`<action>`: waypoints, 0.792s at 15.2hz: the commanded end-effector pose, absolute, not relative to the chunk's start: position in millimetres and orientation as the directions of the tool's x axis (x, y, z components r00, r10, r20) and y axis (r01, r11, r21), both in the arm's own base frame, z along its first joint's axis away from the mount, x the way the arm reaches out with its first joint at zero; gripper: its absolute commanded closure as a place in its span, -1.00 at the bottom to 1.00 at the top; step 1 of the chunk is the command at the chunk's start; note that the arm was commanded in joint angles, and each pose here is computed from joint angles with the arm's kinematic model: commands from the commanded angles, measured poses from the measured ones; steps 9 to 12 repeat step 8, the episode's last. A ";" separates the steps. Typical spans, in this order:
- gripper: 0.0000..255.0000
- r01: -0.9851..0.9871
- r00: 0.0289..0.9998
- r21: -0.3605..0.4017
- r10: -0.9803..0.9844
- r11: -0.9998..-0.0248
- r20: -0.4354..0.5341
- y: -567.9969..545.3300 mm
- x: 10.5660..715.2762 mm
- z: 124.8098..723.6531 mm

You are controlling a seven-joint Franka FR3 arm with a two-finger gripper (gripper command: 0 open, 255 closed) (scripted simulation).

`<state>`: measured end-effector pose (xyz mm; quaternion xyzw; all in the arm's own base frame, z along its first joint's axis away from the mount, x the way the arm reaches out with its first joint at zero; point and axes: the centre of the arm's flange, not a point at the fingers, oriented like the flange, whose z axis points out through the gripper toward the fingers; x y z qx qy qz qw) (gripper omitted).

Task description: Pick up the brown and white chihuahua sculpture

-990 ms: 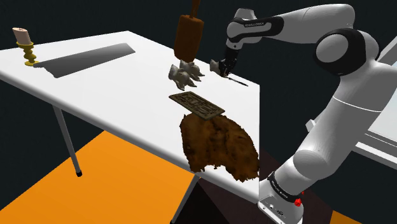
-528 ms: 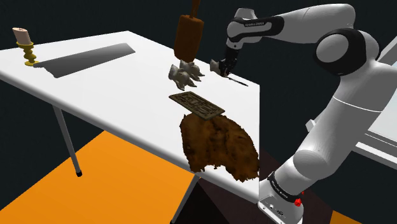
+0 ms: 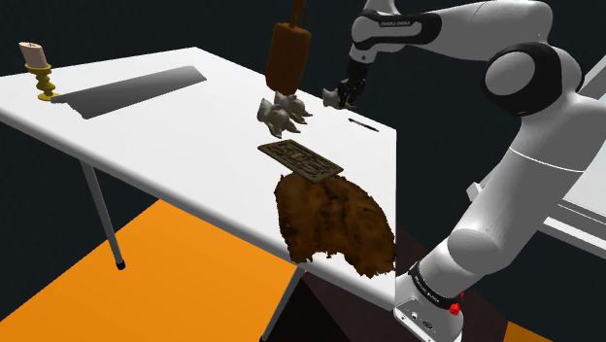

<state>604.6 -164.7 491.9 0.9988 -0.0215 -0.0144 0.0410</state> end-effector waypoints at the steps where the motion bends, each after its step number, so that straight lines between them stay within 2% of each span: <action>1: 1.00 -0.042 0.999 0.083 -0.044 -0.996 -0.027 -164.4 603.5 501.9; 6: 1.00 -0.042 0.999 0.083 -0.044 -0.996 -0.027 -164.4 603.5 528.3; 12: 1.00 -0.042 0.999 0.083 -0.044 -0.996 -0.027 -164.4 603.5 529.1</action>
